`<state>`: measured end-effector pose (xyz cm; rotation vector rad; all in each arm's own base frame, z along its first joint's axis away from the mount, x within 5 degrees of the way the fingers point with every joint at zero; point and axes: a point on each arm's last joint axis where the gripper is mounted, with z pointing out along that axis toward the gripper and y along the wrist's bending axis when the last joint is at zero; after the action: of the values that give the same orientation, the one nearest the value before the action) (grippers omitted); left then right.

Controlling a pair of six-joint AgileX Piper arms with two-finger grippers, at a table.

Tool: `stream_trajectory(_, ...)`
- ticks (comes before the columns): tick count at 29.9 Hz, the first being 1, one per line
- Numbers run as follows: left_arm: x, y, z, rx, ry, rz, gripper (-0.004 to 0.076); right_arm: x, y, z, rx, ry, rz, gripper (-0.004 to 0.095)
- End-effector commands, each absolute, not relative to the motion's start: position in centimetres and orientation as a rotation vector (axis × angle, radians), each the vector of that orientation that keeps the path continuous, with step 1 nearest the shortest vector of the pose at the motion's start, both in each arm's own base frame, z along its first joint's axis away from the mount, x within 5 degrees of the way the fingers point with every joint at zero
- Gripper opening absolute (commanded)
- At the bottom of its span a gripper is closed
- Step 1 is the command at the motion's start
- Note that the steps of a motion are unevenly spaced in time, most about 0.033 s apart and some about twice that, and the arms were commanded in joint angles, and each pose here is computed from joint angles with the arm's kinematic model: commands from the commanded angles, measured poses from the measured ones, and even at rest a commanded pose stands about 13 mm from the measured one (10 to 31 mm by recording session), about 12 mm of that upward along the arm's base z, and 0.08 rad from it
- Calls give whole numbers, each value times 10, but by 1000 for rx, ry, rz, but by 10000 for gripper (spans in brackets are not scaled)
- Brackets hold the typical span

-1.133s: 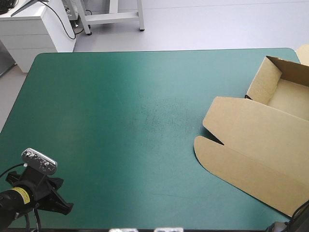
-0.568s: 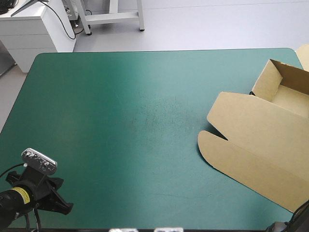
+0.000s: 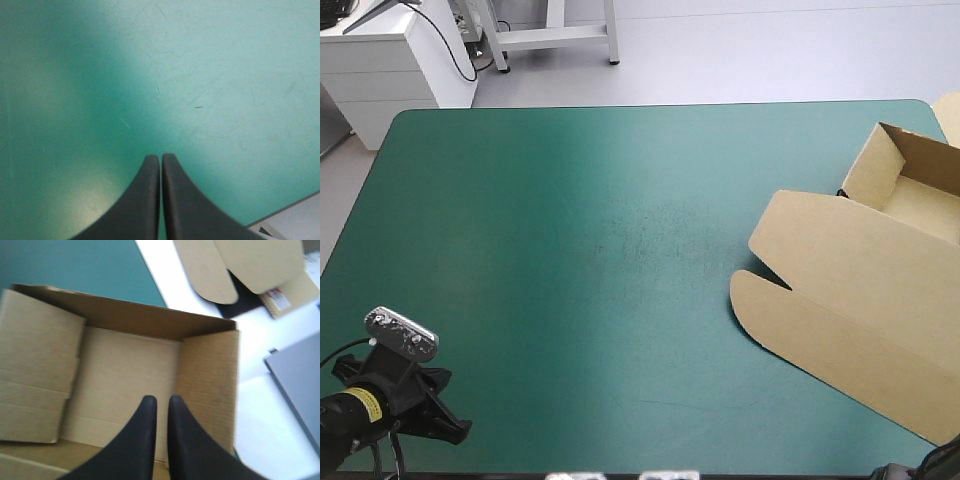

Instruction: Fold the box

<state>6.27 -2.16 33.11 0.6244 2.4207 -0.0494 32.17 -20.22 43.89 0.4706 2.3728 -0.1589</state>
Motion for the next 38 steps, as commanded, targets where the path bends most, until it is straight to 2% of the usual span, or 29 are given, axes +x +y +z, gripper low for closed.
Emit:
stream_trajectory(1,62,-21,336,621,2422,-50,-8,303,-169,479,315,2232,-12,-4)
stream_trajectory(13,64,-24,333,616,2407,-77,-8,278,-72,492,-7,2228,126,-4)
stream_trajectory(21,63,-26,333,617,2410,-105,-8,231,-8,483,-277,2241,181,-4)
stream_trajectory(30,61,-30,333,626,2427,-171,-8,159,9,452,-326,2233,170,-4)
stream_trajectory(38,60,-29,332,628,2434,-173,-8,88,18,404,-328,2226,166,-6)
